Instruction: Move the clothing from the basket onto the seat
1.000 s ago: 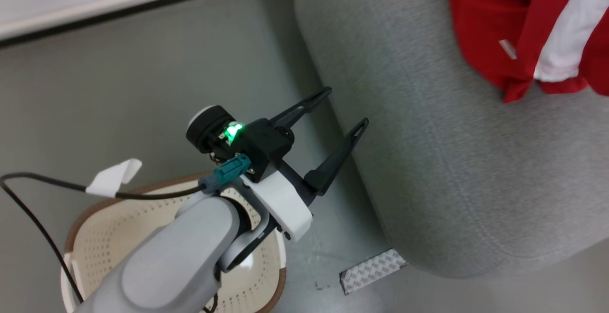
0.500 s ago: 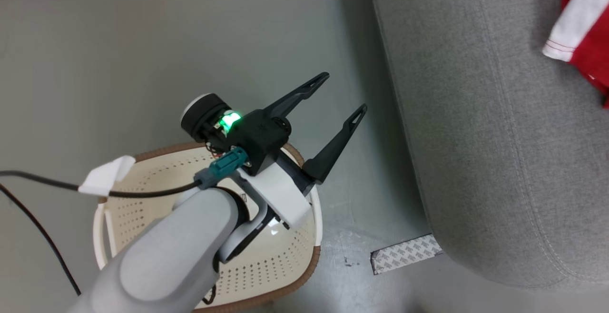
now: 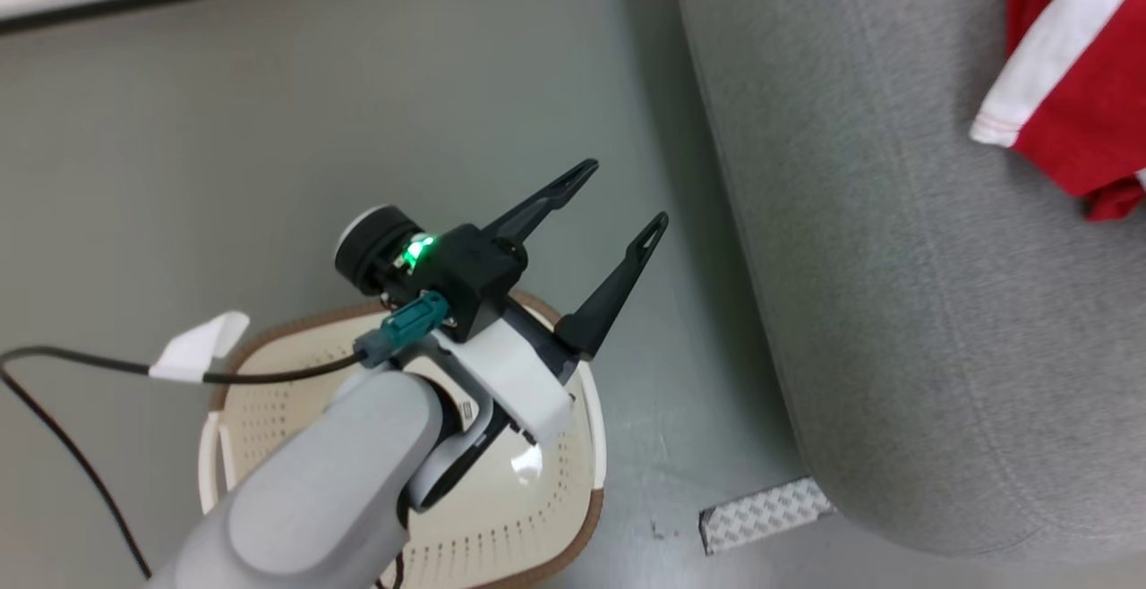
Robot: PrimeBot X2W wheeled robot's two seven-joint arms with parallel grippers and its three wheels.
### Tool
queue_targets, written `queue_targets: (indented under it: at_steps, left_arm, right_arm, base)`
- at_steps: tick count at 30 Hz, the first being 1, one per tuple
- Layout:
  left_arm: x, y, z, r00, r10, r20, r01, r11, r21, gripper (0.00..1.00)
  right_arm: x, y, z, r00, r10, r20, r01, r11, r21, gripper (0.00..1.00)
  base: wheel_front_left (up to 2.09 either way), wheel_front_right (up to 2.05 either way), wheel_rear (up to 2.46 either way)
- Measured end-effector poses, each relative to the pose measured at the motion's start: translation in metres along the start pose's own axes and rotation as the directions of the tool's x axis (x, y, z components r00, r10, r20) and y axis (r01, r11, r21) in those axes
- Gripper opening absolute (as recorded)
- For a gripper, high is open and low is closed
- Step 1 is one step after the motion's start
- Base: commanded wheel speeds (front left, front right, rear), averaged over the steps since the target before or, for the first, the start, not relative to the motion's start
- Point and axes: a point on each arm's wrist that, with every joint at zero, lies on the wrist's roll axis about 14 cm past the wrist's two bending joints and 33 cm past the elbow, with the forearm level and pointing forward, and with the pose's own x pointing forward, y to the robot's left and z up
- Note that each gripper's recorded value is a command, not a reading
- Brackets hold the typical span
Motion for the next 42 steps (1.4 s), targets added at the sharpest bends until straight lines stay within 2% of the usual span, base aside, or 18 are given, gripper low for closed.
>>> queue_targets:
  at_steps: [7,15,22,27,28,29,35,38,42]
  left_arm:
    - [-0.013,-0.015,0.03,0.999,0.025,0.046,-0.026,0.999,0.019,1.0]
    - [-0.04,-0.026,0.073,0.988,0.099,0.117,-0.105,0.993,0.047,1.0]
    - [-0.072,-0.02,0.109,0.958,0.211,0.192,-0.227,0.972,0.061,1.0]
    - [-0.115,0.002,0.134,0.902,0.349,0.253,-0.376,0.924,0.065,1.0]
    - [-0.135,0.01,0.14,0.872,0.408,0.271,-0.436,0.899,0.048,1.0]
    - [-0.135,0.01,0.14,0.872,0.408,0.271,-0.436,0.899,0.048,1.0]
    - [-0.199,0.037,0.144,0.76,0.58,0.293,-0.607,0.795,-0.001,1.0]
    - [-0.226,0.046,0.141,0.704,0.646,0.295,-0.669,0.743,-0.028,1.0]
    - [-0.25,0.052,0.137,0.649,0.698,0.303,-0.722,0.69,-0.045,1.0]
  right_arm:
    - [-0.044,-0.015,0.025,0.999,-0.003,0.043,0.005,0.999,-0.052,1.0]
    - [-0.111,-0.022,0.058,0.981,0.039,0.191,-0.026,0.997,-0.072,1.0]
    - [-0.164,-0.017,0.093,0.908,0.086,0.411,-0.07,0.996,-0.055,1.0]
    - [-0.194,0.006,0.115,0.806,0.138,0.576,-0.151,0.988,-0.025,1.0]
    - [-0.202,0.018,0.118,0.768,0.155,0.622,-0.184,0.983,-0.018,1.0]
    - [-0.202,0.018,0.118,0.768,0.155,0.622,-0.184,0.983,-0.018,1.0]
    - [-0.216,0.057,0.12,0.657,0.189,0.729,-0.282,0.959,0.005,1.0]
    - [-0.218,0.08,0.111,0.626,0.201,0.754,-0.33,0.944,0.022,1.0]
    - [-0.217,0.114,0.089,0.615,0.211,0.76,-0.389,0.919,0.06,1.0]
  base:
    - [0.0,0.0,0.0]
    - [0.0,0.0,0.0]
    - [0.0,0.0,0.0]
    - [0.0,0.0,0.0]
    - [0.0,0.0,0.0]
    - [0.0,0.0,0.0]
    - [0.0,0.0,0.0]
    - [0.0,0.0,0.0]
    - [0.0,0.0,0.0]
